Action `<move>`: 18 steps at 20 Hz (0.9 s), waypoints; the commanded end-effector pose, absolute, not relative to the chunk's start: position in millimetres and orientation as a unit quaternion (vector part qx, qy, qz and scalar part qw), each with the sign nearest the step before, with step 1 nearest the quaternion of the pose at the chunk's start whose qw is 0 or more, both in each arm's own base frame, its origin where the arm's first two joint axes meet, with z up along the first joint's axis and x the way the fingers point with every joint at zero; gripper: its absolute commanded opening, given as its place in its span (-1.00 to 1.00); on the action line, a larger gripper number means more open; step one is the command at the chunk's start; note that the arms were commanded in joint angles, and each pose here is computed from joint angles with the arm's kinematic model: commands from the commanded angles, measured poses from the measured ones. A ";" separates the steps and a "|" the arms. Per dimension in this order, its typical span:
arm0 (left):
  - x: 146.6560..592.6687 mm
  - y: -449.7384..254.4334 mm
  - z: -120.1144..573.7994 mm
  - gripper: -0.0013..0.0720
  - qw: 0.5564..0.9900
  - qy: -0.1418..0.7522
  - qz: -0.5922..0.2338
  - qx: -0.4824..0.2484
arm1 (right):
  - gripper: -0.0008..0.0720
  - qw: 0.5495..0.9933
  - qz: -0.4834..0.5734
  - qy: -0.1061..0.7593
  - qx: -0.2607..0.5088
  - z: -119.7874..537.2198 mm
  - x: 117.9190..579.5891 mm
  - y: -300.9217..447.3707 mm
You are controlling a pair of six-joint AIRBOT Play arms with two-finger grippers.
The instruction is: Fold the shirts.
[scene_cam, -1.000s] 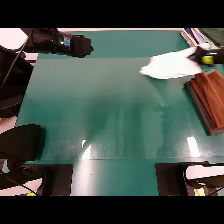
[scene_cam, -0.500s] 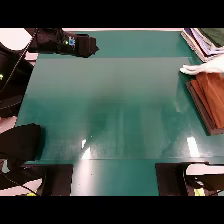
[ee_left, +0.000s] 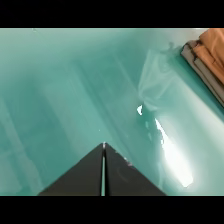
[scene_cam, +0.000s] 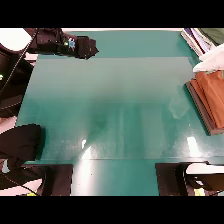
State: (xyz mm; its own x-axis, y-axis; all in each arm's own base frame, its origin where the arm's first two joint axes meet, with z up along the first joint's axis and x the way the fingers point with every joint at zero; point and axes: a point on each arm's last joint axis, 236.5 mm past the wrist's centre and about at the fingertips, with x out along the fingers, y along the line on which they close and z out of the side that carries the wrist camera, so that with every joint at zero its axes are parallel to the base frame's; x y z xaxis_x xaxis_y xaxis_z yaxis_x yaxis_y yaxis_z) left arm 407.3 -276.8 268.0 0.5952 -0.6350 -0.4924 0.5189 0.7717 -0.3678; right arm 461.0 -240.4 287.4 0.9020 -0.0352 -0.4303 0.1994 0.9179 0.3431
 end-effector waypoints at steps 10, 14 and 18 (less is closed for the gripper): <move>404.2 -276.6 263.6 -0.89 0.886 0.316 -0.331 -0.075 | -0.31 0.845 -0.226 0.399 0.274 127.5 273.8 -292.4; 404.3 -276.6 263.7 -0.89 0.886 0.315 -0.331 -0.075 | 0.72 0.819 -0.250 0.410 0.314 101.9 237.5 -288.3; 404.6 -276.6 264.1 -0.89 0.887 0.315 -0.331 -0.075 | 0.77 0.838 -0.260 0.367 0.309 131.9 235.4 -285.6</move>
